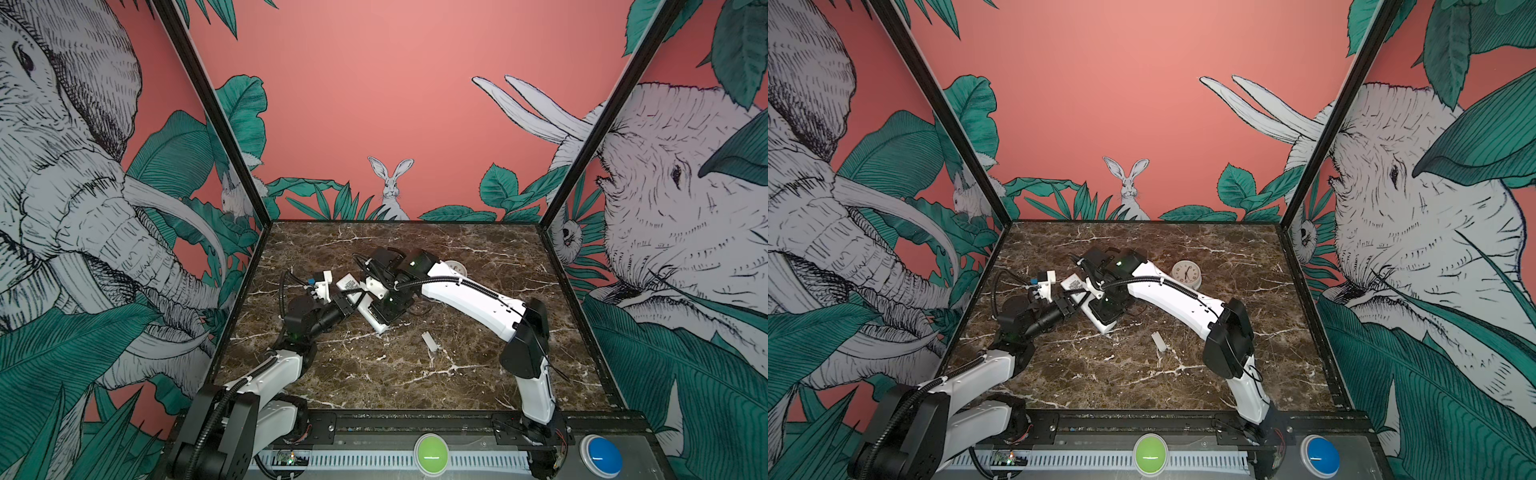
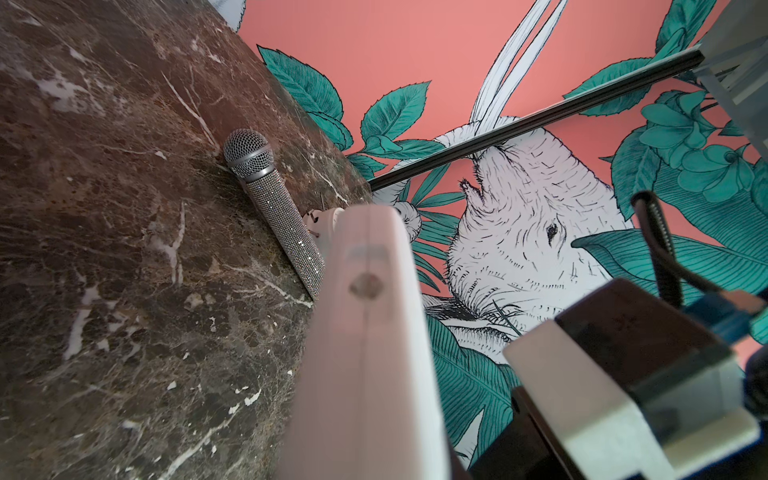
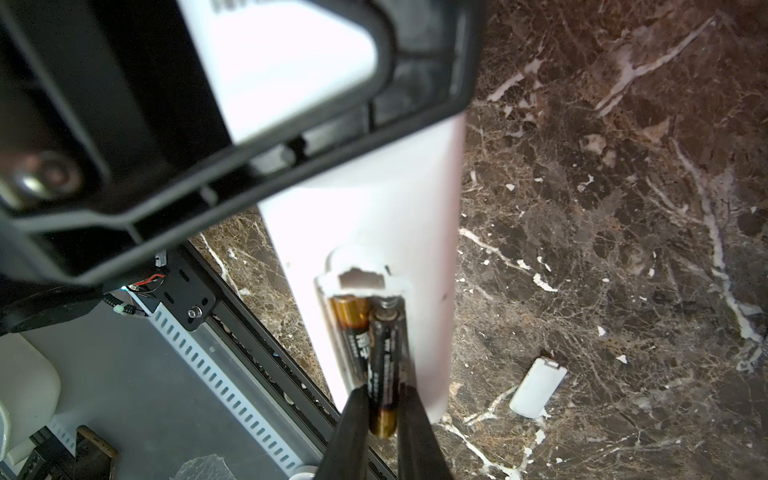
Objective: Load the batteries into the remote control
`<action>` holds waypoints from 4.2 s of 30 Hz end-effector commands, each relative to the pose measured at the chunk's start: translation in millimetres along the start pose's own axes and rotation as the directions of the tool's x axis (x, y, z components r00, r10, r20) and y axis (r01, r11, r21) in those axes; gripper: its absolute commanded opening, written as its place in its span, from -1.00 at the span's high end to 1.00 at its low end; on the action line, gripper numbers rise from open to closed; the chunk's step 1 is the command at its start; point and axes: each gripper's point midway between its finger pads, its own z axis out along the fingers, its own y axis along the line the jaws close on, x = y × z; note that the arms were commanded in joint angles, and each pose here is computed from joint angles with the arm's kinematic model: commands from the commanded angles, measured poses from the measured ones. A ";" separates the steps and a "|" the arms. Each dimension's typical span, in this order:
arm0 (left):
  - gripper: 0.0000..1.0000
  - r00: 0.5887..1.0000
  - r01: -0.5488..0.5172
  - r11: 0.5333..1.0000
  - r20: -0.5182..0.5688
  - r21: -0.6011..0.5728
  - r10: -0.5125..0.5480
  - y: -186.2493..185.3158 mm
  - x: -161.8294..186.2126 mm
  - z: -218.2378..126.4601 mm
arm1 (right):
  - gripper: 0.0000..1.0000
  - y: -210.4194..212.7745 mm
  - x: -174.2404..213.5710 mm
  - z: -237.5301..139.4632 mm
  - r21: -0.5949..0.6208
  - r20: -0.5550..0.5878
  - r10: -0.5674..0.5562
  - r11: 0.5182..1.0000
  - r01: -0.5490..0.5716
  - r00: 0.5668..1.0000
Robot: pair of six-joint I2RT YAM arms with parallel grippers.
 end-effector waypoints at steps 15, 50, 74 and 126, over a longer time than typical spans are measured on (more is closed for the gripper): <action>1.00 1.000 -0.022 0.998 0.003 0.056 0.022 -13.2 0.5 -2.0 | 0.32 1.0 -7.5 -19.4 0.033 0.055 -0.011 0.999 0.009 0.998; 1.00 0.982 -0.056 0.992 -0.171 0.113 0.075 -41.1 15.9 1.7 | 0.20 60.5 30.9 -81.8 -0.055 0.471 -0.510 0.797 0.601 0.720; 1.00 0.975 -0.058 0.987 -0.205 0.149 0.088 -48.5 24.0 -3.5 | 0.38 41.3 32.7 -47.1 0.151 0.383 -0.798 0.550 0.821 0.465; 1.00 0.975 -0.057 0.985 -0.205 0.165 0.090 -52.3 24.5 -5.2 | 0.81 13.8 -10.5 -7.5 0.279 0.329 -0.793 0.600 0.750 0.513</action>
